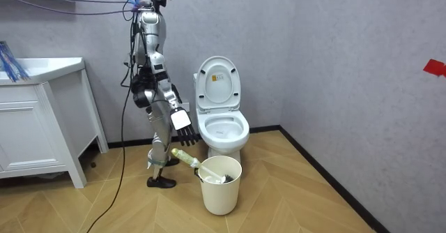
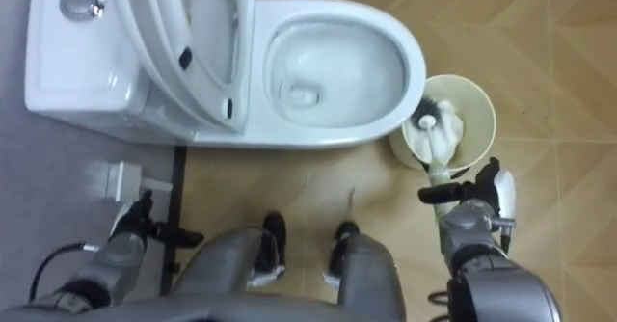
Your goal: Brush toilet
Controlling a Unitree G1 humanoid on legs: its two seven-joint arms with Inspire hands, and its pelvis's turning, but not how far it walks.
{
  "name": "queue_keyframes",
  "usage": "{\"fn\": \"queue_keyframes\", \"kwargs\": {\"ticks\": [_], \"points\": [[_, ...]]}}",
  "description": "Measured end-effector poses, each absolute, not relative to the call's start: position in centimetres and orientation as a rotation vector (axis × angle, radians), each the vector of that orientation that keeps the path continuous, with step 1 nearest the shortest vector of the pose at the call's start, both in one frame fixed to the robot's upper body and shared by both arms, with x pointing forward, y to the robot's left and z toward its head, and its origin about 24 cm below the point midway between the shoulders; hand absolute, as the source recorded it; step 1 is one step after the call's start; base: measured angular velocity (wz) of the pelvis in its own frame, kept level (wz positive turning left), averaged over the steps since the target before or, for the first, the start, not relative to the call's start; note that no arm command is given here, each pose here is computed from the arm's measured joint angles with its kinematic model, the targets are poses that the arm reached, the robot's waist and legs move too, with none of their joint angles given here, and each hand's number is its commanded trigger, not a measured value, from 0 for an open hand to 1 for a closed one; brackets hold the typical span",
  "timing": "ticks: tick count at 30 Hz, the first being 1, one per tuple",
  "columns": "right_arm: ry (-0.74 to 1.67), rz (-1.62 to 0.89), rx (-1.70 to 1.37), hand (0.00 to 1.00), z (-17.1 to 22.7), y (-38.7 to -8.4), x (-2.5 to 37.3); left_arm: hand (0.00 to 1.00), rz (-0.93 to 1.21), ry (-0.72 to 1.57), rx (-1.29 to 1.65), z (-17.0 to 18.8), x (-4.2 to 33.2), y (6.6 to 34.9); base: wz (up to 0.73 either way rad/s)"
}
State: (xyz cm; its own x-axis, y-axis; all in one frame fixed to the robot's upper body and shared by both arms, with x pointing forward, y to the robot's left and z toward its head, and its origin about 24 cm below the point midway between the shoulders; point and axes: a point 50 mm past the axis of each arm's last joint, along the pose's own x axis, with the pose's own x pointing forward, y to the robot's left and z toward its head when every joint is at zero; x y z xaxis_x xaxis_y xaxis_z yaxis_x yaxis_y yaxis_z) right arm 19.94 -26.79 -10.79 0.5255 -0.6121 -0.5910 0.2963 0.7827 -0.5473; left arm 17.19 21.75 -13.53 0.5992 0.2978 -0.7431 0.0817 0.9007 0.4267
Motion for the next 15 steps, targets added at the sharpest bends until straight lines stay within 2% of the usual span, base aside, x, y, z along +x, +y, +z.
{"fn": "queue_keyframes", "kwargs": {"ticks": [10, 15], "points": [[0.847, -0.617, -0.407, 0.00, -9.1, -28.8, 21.5, 0.00, 0.111, 0.778, 0.528, -11.6, 21.0, 20.3, 0.01], [0.807, -0.644, -0.381, 0.00, -8.1, -29.3, 22.8, 0.00, 0.135, 0.738, 0.506, -10.6, 22.5, 20.6, 0.03]]}}
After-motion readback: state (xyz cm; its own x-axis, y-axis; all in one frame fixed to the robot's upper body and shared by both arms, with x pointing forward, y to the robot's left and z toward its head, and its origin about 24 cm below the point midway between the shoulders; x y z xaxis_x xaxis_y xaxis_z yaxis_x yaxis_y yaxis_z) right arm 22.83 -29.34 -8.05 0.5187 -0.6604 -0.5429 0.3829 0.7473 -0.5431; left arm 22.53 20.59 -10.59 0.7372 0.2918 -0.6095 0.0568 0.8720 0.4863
